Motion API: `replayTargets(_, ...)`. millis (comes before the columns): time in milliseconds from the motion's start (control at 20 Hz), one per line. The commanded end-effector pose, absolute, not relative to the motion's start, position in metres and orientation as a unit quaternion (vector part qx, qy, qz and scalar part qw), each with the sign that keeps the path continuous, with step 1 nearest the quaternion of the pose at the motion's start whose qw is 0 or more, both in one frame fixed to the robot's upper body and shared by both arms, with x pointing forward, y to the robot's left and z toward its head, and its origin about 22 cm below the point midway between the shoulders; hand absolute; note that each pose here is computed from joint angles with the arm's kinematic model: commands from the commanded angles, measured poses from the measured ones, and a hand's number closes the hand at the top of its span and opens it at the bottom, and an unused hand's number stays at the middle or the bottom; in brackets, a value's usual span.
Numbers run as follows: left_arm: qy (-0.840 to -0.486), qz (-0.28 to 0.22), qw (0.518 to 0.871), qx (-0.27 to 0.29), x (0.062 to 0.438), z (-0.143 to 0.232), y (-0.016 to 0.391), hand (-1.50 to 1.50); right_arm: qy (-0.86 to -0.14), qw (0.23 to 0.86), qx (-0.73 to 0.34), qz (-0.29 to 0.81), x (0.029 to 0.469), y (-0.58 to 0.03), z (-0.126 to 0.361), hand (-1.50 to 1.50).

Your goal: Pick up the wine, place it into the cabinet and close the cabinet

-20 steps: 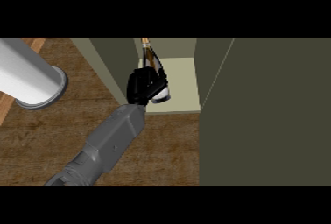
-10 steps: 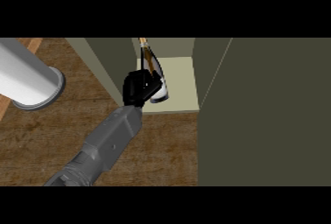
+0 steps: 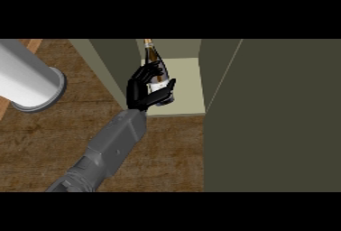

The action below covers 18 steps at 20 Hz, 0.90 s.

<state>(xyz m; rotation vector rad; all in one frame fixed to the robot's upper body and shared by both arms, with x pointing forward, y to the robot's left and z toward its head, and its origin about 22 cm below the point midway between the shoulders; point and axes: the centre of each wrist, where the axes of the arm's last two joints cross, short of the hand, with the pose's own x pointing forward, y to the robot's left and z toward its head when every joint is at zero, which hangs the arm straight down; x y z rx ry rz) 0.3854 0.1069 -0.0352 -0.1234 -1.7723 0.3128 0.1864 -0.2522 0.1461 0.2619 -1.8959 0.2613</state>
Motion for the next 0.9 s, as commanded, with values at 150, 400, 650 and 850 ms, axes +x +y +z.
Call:
replayTargets(150, -0.801, 0.147, 0.578, -0.045, 0.379, -0.040, 0.123, -1.50, -0.809, 0.569, 0.103, 0.111, 0.177, -0.252, 0.140, -1.50)
replayTargets(400, -0.800, 0.138, 0.583, -0.036, 0.369, -0.042, 0.113, -1.50, -0.809, 0.570, 0.097, 0.109, 0.179, -0.252, 0.143, -1.50)
replayTargets(650, -0.805, 0.103, 0.579, -0.077, 0.355, -0.018, 0.103, -1.50, -0.807, 0.572, 0.098, 0.110, 0.172, -0.261, 0.151, -1.50)
replayTargets(850, -0.797, 0.071, 0.589, -0.111, 0.327, -0.004, 0.105, -1.50, -0.804, 0.578, 0.093, 0.105, 0.169, -0.238, 0.157, -1.50)
